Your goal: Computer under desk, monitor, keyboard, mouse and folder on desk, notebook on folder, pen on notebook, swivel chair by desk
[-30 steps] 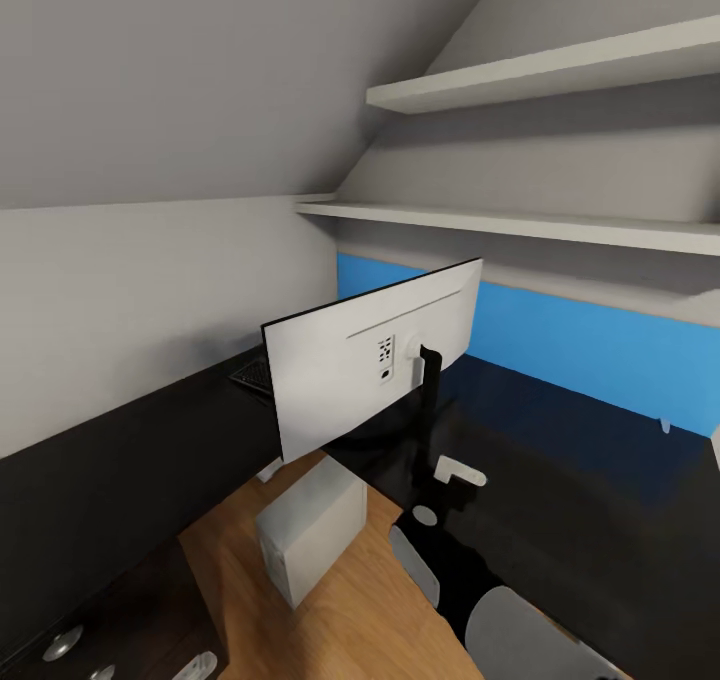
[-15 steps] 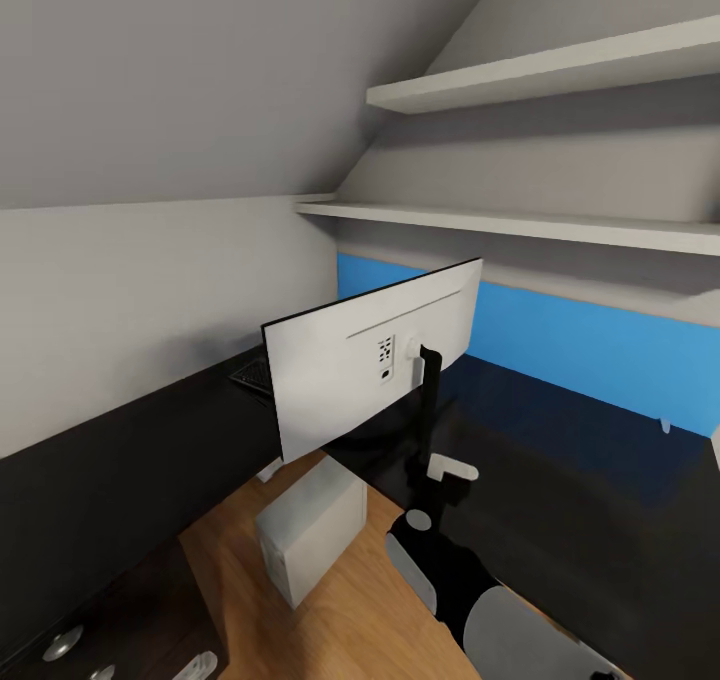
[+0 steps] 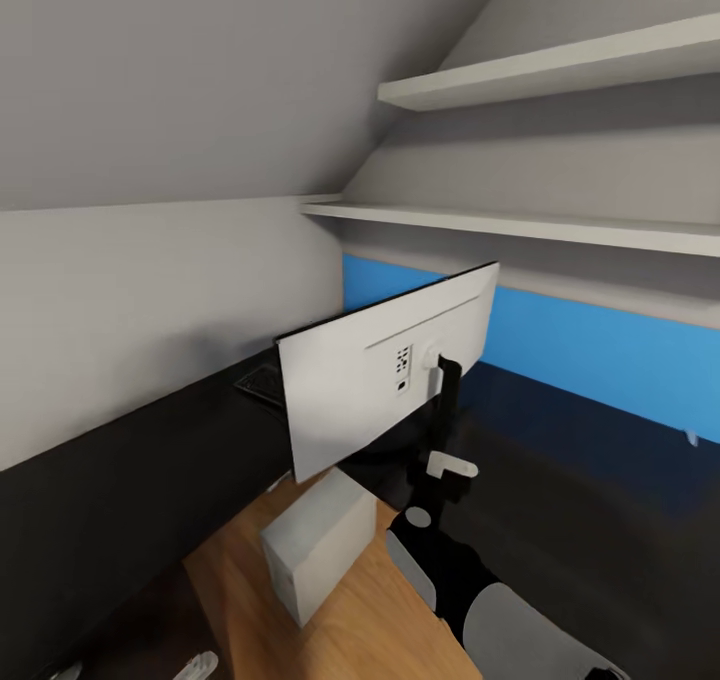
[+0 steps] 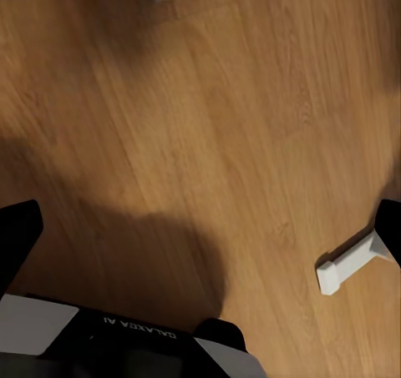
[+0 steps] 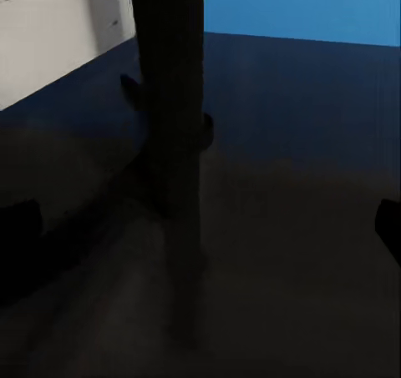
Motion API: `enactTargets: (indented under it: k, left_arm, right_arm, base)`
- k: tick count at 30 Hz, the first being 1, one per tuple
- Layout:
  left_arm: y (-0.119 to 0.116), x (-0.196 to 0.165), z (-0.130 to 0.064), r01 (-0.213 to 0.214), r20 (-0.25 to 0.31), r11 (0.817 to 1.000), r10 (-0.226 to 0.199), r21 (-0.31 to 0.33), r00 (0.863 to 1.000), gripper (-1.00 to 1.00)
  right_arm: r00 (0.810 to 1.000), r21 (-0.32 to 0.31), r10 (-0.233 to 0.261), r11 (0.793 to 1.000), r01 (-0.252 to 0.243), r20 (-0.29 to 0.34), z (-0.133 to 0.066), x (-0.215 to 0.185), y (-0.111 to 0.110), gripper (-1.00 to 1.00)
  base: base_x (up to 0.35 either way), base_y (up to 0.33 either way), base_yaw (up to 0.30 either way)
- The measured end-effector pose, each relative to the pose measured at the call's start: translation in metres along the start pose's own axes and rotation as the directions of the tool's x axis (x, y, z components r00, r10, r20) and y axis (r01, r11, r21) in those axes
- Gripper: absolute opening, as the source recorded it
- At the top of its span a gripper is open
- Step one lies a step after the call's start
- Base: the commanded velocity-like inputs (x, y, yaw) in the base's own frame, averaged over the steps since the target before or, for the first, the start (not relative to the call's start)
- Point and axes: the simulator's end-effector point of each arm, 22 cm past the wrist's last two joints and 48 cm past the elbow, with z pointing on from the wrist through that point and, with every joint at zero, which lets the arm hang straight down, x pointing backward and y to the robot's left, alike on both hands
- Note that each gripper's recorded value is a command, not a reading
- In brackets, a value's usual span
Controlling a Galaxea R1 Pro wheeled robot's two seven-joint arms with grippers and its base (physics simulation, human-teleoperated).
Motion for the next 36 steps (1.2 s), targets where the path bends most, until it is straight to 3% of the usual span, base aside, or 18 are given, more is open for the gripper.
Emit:
enactTargets:
  k: [12, 25, 36]
  left_arm:
    - [-0.0035, 0.0038, 0.0018, 0.000, -0.005, 1.000, 0.000, 0.002, 1.000, 1.00]
    - [-0.0059, 0.0062, 0.0029, 0.001, -0.009, 1.000, -0.001, 0.003, 1.000, 1.00]
    - [-0.0062, 0.0064, 0.0028, 0.002, -0.009, 1.000, -0.001, 0.004, 1.000, 1.00]
  right_arm:
    - [1.000, 0.008, 0.010, 1.000, -0.010, -0.001, 0.0033, -0.0057, 0.0000, 1.00]
    - [0.999, 0.013, 0.009, 1.000, -0.008, -0.035, 0.0064, -0.0050, 0.0008, 1.00]
    - [0.999, 0.015, 0.010, 1.000, -0.010, -0.046, 0.0071, -0.0045, 0.0010, 1.00]
  base:
    - [0.132, 0.083, -0.016]
    - [0.015, 0.009, -0.199]
    - [0.022, 0.004, -0.051]
